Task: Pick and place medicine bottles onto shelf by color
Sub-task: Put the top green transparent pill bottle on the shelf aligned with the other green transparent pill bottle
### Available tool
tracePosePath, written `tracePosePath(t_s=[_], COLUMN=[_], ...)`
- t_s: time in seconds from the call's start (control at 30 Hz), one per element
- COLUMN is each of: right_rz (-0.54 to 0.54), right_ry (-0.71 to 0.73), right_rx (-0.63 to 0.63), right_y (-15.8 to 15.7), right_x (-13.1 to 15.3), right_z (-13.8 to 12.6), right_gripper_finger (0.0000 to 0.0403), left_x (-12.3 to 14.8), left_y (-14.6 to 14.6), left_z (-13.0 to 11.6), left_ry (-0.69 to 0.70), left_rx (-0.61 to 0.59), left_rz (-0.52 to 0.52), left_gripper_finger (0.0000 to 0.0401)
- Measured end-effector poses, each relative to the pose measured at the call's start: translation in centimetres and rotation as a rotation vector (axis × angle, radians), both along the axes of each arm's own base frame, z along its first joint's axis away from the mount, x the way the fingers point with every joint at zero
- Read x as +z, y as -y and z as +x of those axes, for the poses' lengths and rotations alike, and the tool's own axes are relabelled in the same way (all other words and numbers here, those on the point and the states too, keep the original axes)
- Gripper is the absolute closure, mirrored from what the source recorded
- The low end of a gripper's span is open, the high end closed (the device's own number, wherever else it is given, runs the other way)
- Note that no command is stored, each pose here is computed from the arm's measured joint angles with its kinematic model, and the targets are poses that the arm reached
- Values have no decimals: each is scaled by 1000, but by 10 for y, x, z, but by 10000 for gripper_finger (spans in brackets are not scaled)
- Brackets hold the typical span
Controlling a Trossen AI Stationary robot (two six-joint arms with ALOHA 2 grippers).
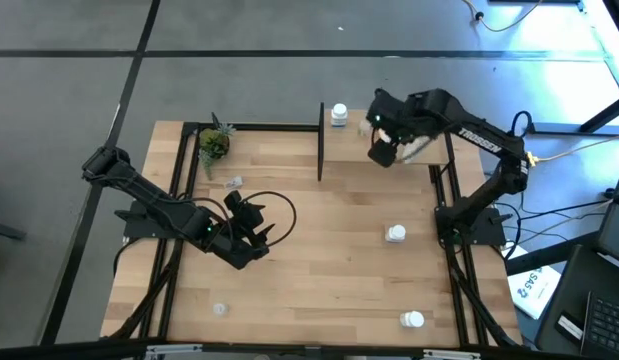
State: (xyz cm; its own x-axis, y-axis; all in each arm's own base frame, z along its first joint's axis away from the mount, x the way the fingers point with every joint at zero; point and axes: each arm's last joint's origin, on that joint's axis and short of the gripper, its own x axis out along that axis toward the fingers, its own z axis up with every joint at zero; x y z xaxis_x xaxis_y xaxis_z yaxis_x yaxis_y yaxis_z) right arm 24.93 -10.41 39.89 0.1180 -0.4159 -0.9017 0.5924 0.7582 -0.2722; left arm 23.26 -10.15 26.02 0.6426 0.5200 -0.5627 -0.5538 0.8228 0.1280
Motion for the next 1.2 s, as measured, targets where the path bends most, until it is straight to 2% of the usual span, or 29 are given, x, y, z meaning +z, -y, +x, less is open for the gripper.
tracePosePath(t_s=[0.13,0.53,0.67,0.83,1.0,1.2], right_rz=[-60,-19,-41,-1,-14,-18], right_ry=[7,101,84,151,257,289], right_rx=[75,305,437,700,789,827], right_y=[-28,-121,-148,-182,-202,-211], right_x=[4,11,2,-10,-16,-20], right_z=[6,5,7,18,27,30], right_gripper_finger=[106,106,106,106,106,106], left_x=[0,0,0,0,0,0], left_y=[0,0,0,0,0,0], left_z=[0,0,0,0,0,0], left_ry=[0,0,0,0,1,1], left_rx=[0,0,0,1,1,1], left_rz=[0,0,0,0,0,0], left_gripper_finger=[142,142,142,142,142,142])
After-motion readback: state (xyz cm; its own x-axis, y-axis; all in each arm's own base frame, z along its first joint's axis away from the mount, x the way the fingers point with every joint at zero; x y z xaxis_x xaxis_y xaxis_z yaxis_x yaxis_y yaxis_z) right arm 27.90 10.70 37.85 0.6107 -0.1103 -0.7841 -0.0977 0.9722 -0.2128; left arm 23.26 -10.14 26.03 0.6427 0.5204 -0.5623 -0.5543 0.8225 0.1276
